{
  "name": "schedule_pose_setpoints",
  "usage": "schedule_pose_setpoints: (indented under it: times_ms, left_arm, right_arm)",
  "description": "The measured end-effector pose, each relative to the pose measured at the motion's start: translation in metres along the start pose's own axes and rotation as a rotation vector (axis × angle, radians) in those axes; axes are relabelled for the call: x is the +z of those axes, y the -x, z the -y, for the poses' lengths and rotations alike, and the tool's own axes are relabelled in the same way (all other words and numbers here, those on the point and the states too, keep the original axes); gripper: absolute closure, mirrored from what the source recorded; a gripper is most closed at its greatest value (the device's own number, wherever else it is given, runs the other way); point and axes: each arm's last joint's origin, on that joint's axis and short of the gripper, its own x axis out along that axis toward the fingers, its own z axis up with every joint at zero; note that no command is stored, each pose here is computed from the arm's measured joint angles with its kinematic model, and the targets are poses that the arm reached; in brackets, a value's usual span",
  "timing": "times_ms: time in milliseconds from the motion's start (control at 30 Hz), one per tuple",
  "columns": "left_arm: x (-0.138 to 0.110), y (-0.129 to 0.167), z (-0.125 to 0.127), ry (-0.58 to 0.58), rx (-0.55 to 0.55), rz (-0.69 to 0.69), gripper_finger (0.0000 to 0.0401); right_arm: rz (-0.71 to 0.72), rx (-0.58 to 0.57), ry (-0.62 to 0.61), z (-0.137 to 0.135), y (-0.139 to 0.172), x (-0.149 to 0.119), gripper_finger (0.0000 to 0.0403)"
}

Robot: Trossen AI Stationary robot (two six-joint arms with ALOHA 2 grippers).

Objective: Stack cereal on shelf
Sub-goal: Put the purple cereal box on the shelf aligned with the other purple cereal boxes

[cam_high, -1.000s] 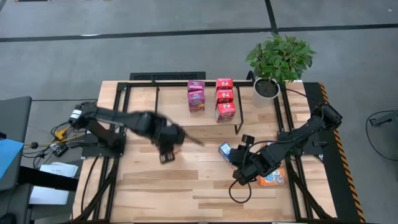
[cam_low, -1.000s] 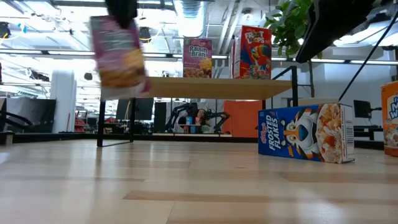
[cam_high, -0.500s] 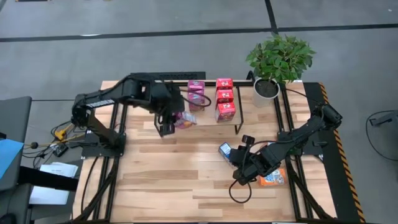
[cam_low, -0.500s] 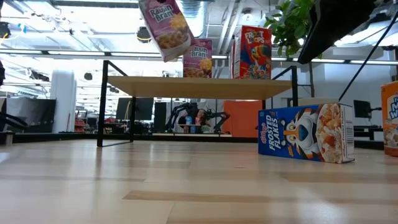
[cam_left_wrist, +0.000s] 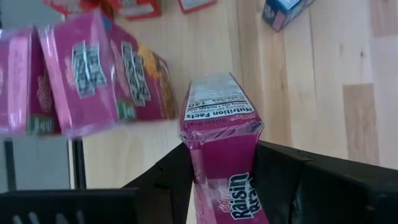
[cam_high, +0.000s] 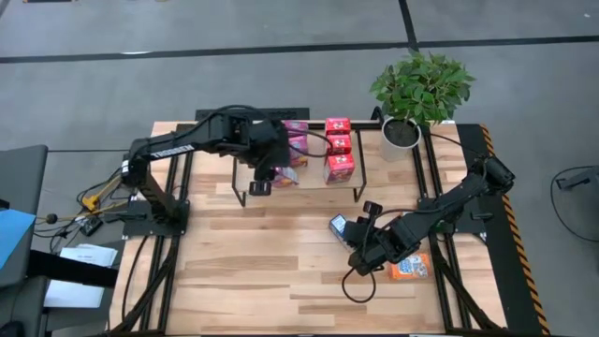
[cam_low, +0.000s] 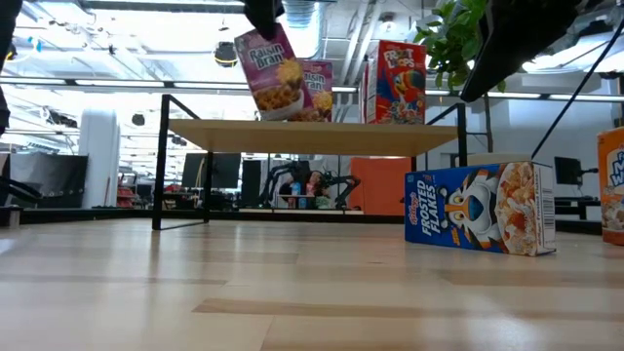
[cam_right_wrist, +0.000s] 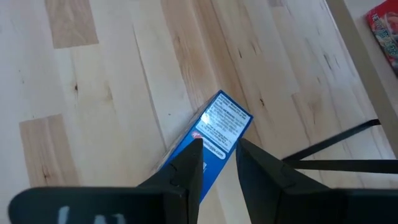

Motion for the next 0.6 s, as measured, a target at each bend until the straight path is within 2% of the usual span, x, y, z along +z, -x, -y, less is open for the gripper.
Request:
schedule_pose_setpoints:
  times_ms: [200,333,600]
  left_arm:
    - [0.002,-0.006,0.0,-0.029,0.001,-0.003,0.0273]
    - [0.003,0.002,-0.001,-0.028,0.011,-0.001,0.0273]
    - [0.011,0.005,-0.002,-0.061,0.037,0.072,0.0262]
  right_arm:
    - [0.0,0.003,0.001,0.0,0.0,0.0,0.028]
    - [0.0,0.002,0.001,0.0,0.0,0.0,0.0282]
    - [0.001,0.003,0.0,0.0,0.0,0.0,0.0281]
